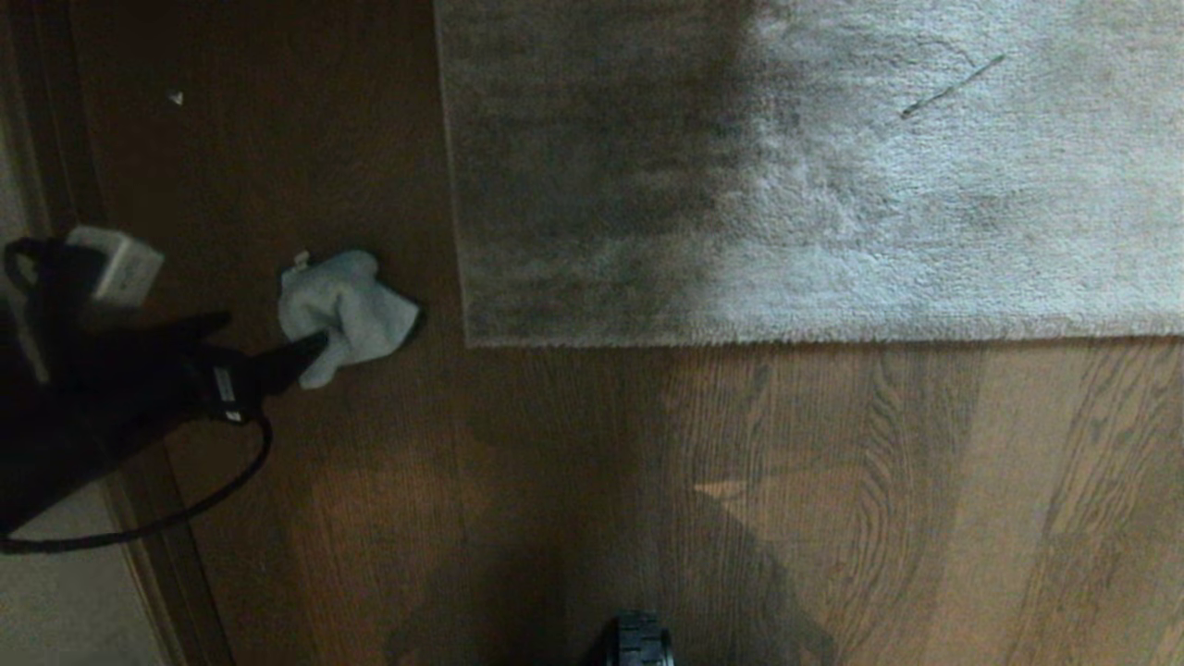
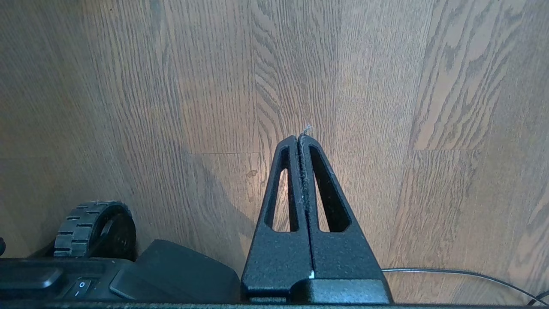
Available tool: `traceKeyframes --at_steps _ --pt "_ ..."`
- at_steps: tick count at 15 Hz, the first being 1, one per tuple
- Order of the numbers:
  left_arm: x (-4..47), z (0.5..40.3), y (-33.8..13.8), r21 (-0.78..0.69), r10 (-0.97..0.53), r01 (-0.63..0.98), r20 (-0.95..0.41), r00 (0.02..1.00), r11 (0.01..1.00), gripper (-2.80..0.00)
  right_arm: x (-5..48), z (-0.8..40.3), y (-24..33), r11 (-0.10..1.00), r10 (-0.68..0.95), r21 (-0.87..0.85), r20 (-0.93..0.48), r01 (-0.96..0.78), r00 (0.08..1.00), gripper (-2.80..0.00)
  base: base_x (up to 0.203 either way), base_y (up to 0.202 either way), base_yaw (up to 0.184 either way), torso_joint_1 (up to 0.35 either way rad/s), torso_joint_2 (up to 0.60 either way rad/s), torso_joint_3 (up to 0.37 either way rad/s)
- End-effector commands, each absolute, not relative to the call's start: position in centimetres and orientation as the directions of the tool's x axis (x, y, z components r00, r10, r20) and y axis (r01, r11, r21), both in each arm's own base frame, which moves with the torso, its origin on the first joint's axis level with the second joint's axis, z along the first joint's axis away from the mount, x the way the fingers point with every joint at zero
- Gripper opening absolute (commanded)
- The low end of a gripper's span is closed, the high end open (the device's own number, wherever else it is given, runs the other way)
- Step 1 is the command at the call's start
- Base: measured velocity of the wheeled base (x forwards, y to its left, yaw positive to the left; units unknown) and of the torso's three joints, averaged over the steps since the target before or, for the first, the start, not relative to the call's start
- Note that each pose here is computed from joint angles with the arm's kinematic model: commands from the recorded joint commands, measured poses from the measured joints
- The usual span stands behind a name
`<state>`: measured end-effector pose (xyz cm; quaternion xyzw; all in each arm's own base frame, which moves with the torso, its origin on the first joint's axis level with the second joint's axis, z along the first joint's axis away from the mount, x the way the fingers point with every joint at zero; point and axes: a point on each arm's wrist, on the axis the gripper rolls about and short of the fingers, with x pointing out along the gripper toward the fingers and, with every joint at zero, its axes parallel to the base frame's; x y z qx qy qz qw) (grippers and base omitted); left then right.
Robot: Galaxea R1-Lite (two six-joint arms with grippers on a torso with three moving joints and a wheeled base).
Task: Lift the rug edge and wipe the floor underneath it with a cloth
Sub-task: Pick up the rag
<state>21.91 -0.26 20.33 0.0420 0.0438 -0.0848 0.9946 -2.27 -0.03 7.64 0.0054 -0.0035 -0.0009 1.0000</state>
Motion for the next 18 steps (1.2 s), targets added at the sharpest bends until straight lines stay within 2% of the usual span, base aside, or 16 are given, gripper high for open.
traceKeyframes --at_steps 1,18 --pt "23.5 19.6 -0.1 0.075 -0.157 0.163 -0.087 0.984 0.984 0.00 -2.3 7.6 0.0 1.000 -0.002 0.011 0.008 0.001 1.000 -2.80 0.000 0.000 0.000 0.000 0.00 0.000" --pt "30.6 16.3 0.2 0.091 -0.130 0.130 -0.007 0.991 0.987 0.00 -2.3 7.6 0.0 1.000 -0.002 0.011 0.008 0.001 1.000 -2.80 0.000 0.000 0.000 0.000 0.00 0.000"
